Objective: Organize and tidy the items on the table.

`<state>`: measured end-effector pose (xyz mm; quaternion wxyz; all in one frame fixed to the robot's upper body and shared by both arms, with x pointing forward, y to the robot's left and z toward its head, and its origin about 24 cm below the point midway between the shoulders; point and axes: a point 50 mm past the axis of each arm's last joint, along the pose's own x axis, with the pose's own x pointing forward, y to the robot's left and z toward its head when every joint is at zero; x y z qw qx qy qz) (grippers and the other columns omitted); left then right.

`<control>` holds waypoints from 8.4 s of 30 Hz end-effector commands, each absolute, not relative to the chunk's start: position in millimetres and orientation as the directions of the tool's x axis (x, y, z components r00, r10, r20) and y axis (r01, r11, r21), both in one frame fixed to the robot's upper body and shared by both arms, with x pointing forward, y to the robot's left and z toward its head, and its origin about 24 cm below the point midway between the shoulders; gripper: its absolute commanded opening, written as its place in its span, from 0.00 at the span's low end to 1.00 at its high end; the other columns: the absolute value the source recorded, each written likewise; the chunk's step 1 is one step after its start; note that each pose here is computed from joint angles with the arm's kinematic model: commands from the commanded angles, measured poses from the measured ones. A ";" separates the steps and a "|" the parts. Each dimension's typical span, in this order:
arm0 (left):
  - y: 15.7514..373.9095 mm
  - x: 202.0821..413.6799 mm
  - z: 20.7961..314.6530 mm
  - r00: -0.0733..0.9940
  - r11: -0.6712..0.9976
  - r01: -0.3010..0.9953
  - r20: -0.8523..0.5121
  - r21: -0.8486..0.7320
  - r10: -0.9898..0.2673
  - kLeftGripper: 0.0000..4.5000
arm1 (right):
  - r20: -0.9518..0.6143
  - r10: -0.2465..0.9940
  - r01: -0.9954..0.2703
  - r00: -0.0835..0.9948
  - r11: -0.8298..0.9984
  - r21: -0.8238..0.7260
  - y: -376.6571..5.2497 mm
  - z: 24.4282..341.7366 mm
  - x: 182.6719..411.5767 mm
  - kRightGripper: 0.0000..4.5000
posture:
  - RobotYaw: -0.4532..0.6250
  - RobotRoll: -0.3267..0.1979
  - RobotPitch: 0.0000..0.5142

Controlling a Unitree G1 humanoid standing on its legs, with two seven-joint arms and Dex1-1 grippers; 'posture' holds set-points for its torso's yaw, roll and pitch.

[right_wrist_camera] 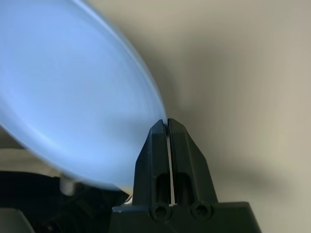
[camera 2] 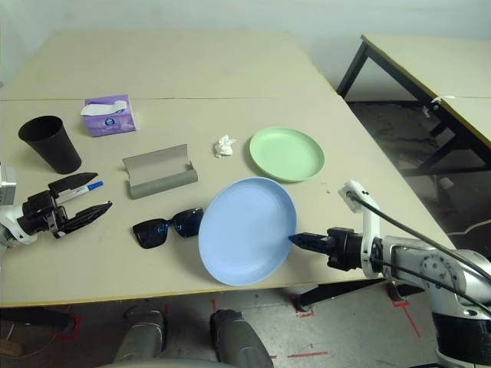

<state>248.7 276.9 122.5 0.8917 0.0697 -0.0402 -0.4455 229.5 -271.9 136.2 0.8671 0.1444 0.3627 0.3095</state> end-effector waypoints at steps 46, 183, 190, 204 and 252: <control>273.9 224.1 79.1 0.603 0.596 0.795 -0.034 0.113 -0.797 1.00 | -0.470 0.113 -0.010 0.875 0.976 0.216 -324.6 225.7 366.8 0.01 | 0.42 0.62 0.31; 285.5 214.7 109.7 0.642 0.626 0.758 -0.043 0.181 -0.765 1.00 | -0.220 0.426 -0.473 0.877 0.845 -0.248 -121.6 115.5 406.5 0.99 | 0.47 0.62 0.27; 283.3 213.7 107.6 0.640 0.625 0.761 -0.045 0.176 -0.767 1.00 | -0.201 0.438 -0.475 0.876 0.856 -0.205 -117.0 115.4 406.3 0.99 | 0.47 0.62 0.28; 283.9 214.1 108.9 0.648 0.633 0.754 -0.044 0.177 -0.760 1.00 | -0.188 0.452 -0.483 0.872 0.857 -0.177 -109.9 119.3 407.6 0.99 | 0.48 0.62 0.28; 280.2 217.5 112.5 0.652 0.638 0.747 -0.021 0.189 -0.758 1.00 | -0.147 0.547 -0.566 0.824 0.810 -0.153 -103.2 126.8 404.7 0.77 | 0.46 0.62 0.28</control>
